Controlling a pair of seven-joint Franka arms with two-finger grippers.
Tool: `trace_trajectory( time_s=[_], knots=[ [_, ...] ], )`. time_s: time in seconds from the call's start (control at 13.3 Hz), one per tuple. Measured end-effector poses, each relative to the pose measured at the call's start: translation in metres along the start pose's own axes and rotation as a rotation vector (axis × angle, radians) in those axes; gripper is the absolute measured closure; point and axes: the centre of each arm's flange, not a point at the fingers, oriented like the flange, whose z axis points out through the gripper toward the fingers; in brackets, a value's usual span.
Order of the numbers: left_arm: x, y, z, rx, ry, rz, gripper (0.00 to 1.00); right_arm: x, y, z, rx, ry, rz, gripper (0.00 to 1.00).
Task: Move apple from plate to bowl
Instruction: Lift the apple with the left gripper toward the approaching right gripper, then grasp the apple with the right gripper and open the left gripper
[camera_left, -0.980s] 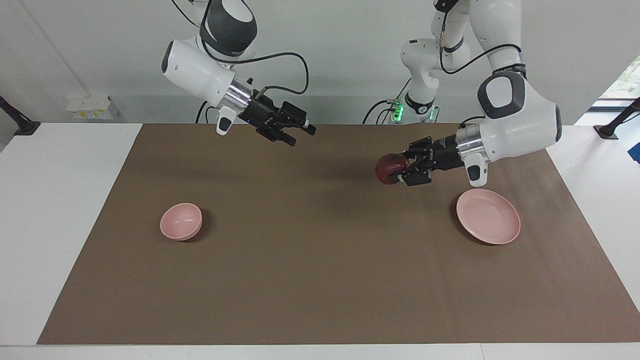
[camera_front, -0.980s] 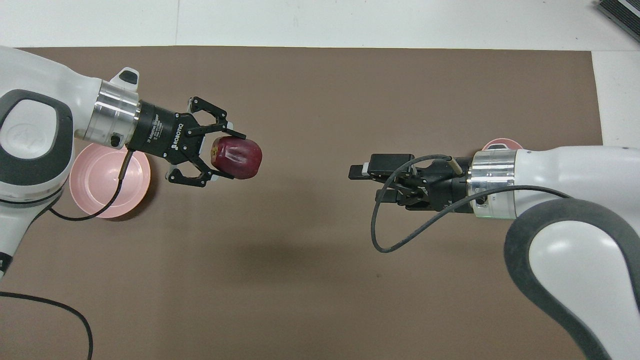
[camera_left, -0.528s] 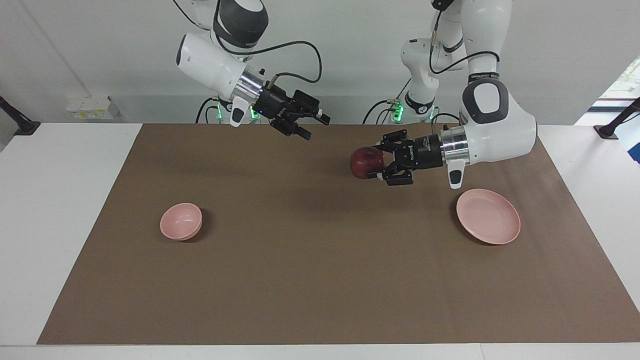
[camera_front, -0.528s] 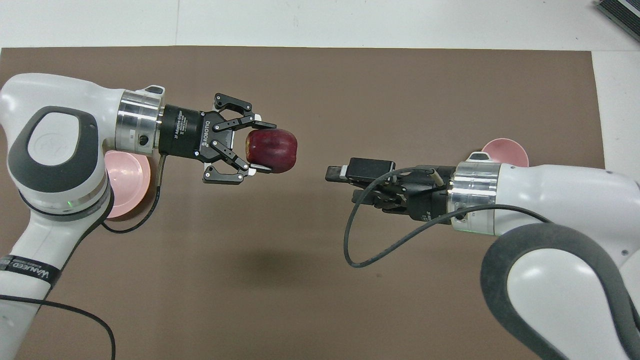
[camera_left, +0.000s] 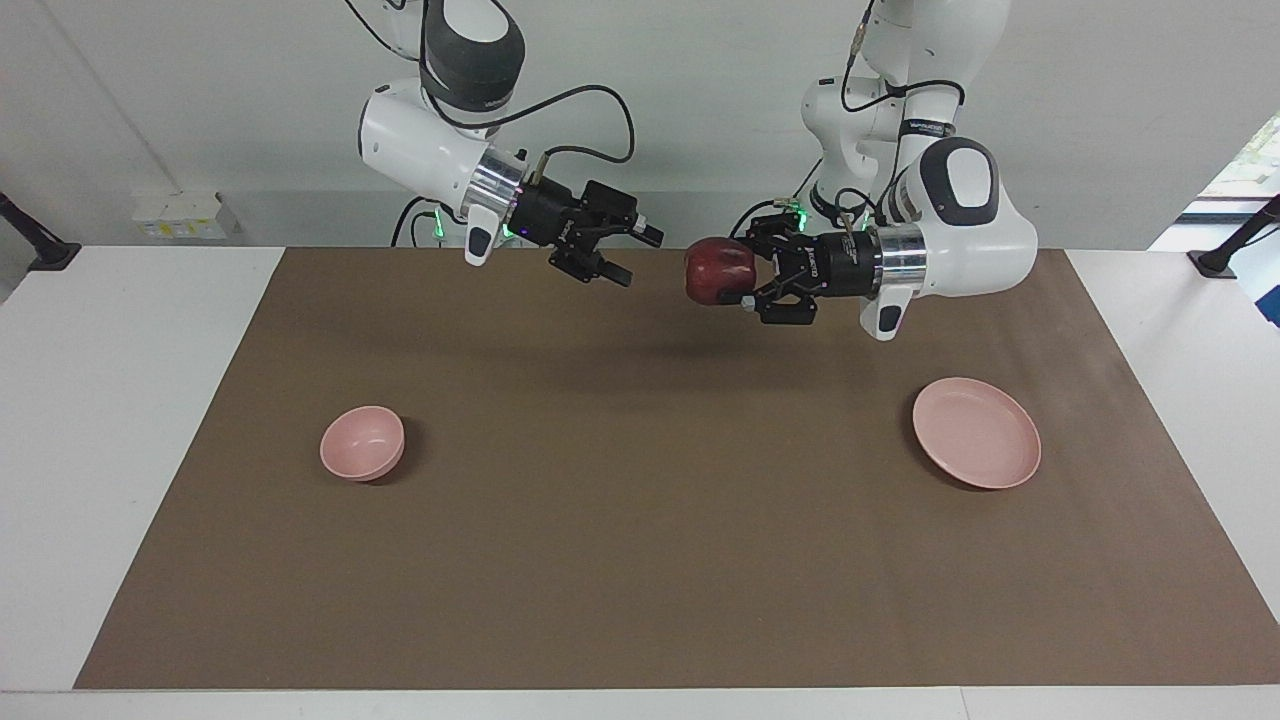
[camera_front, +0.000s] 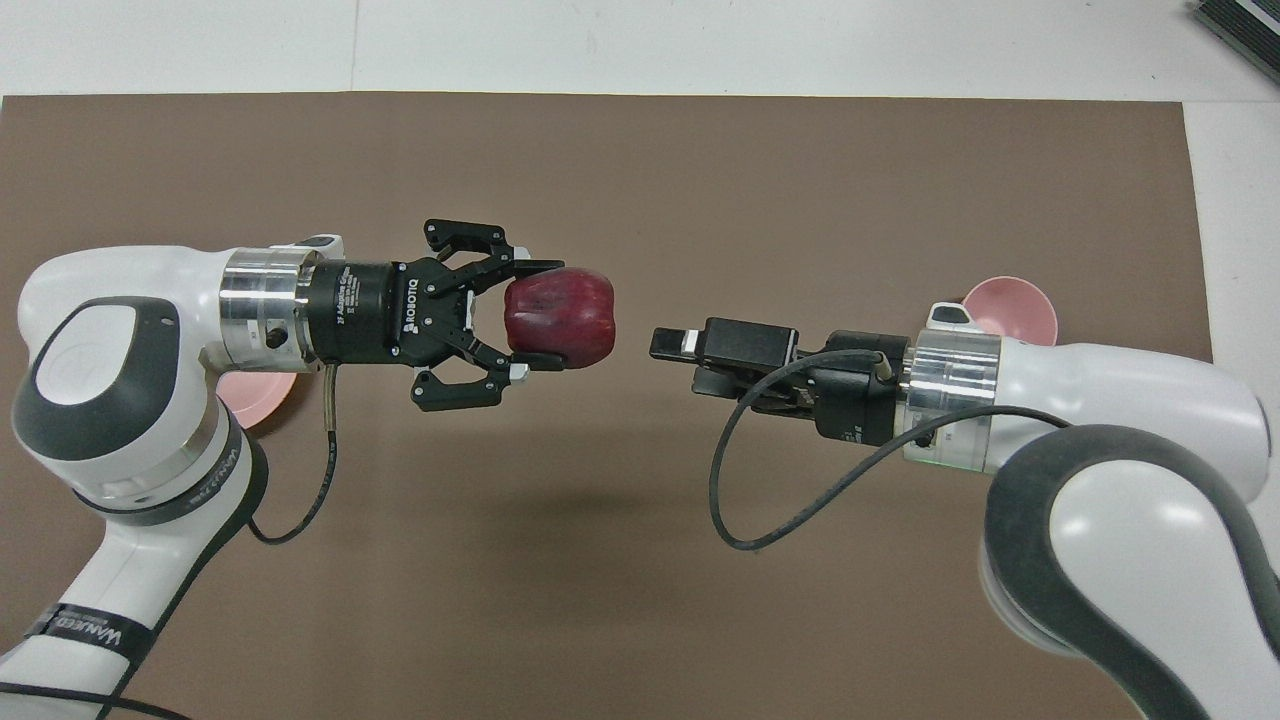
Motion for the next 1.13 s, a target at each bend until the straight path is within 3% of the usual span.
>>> trace_trajectory(
  time_s=[0.53, 1.13],
  knots=[
    [0.01, -0.047, 0.075, -0.016, 0.001, 0.076, 0.26, 0.001, -0.002, -0.001, 0.039, 0.008, 0.03, 0.0],
    [0.006, -0.047, 0.081, -0.088, -0.02, 0.093, 0.26, 0.001, 0.001, -0.001, 0.036, 0.01, -0.033, 0.0]
  ],
)
